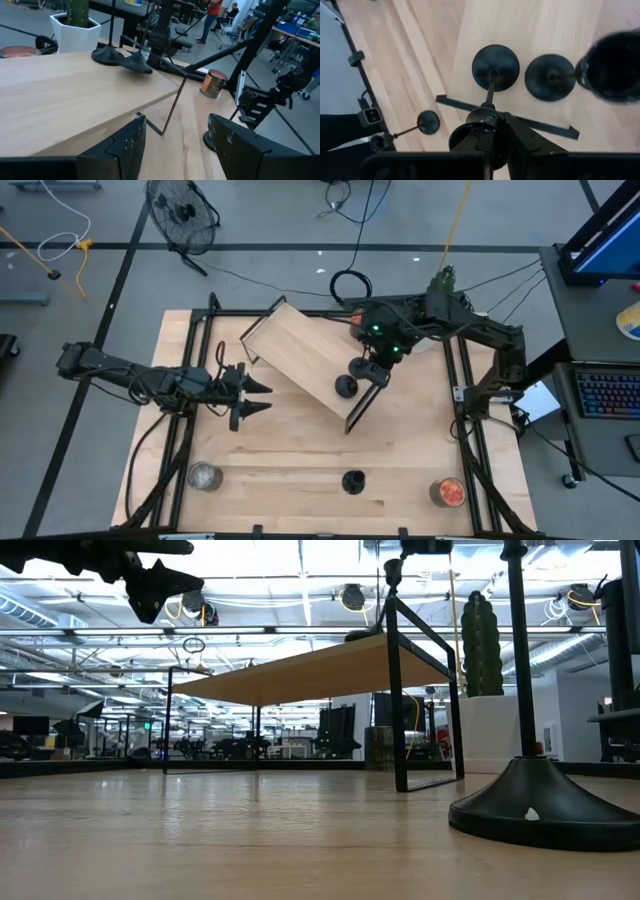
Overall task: Pick & Place candle stick holders
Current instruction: Put the top black candle holder on the shelf, then put the black candle holder on the shelf
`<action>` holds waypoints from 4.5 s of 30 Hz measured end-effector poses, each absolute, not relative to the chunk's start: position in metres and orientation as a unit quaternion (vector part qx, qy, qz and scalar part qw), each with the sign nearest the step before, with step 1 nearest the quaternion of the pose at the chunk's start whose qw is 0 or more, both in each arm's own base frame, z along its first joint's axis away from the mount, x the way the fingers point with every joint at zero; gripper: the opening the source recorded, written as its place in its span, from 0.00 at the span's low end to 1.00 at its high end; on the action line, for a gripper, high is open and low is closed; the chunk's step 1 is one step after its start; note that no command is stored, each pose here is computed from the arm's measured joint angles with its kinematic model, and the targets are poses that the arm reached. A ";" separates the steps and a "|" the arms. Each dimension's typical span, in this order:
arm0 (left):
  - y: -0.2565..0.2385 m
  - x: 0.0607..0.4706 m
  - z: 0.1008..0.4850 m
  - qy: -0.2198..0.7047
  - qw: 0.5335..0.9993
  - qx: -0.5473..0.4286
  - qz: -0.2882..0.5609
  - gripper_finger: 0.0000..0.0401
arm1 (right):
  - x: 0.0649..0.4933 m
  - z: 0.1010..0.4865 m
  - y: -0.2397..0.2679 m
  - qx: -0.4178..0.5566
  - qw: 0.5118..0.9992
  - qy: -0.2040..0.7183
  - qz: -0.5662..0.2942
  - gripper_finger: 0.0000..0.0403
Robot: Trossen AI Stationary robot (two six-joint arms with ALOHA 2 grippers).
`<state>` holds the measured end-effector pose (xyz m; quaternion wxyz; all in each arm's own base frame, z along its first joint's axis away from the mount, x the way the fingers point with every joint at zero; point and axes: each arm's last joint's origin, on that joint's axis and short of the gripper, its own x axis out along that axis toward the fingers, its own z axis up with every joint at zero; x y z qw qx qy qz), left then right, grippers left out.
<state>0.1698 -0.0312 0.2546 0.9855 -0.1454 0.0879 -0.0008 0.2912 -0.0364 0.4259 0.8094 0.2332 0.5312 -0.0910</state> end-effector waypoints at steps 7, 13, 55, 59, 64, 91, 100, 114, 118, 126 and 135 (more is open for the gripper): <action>-0.031 0.170 0.254 0.090 0.985 -0.148 0.000 0.55 | 0.292 0.424 -0.038 0.229 0.806 0.538 -0.090 0.03; -0.031 0.170 0.254 0.090 0.985 -0.148 0.000 0.55 | 0.292 0.424 -0.038 0.227 0.807 0.538 -0.090 0.03; -0.031 0.170 0.253 0.095 0.984 -0.148 0.001 0.55 | 0.296 0.443 -0.039 0.210 0.870 0.440 -0.078 0.29; -0.031 0.170 0.253 0.095 0.984 -0.149 0.001 0.55 | 0.287 0.457 -0.034 0.203 0.890 0.402 -0.065 0.27; -0.031 0.169 0.252 0.101 0.983 -0.152 0.002 0.55 | 0.267 0.473 -0.006 0.189 0.903 0.385 -0.002 0.26; -0.031 0.169 0.251 0.104 0.984 -0.146 0.000 0.55 | 0.292 0.360 0.089 0.324 0.777 0.534 0.081 0.24; -0.034 0.169 0.251 0.113 0.982 -0.143 -0.040 0.55 | 0.293 0.331 0.104 0.337 0.763 0.546 0.072 0.23; -0.034 0.169 0.251 0.113 0.983 -0.140 -0.041 0.55 | 0.294 0.333 0.117 0.319 0.791 0.517 0.070 0.23; -0.034 0.169 0.251 0.113 0.983 -0.140 -0.041 0.55 | 0.291 0.332 0.122 0.309 0.797 0.515 0.061 0.23; -0.034 0.169 0.251 0.113 0.983 -0.141 -0.041 0.55 | 0.297 0.319 0.137 0.291 0.798 0.526 0.053 0.23; -0.034 0.169 0.251 0.112 0.982 -0.146 -0.040 0.55 | 0.308 0.303 0.147 0.283 0.792 0.539 0.053 0.23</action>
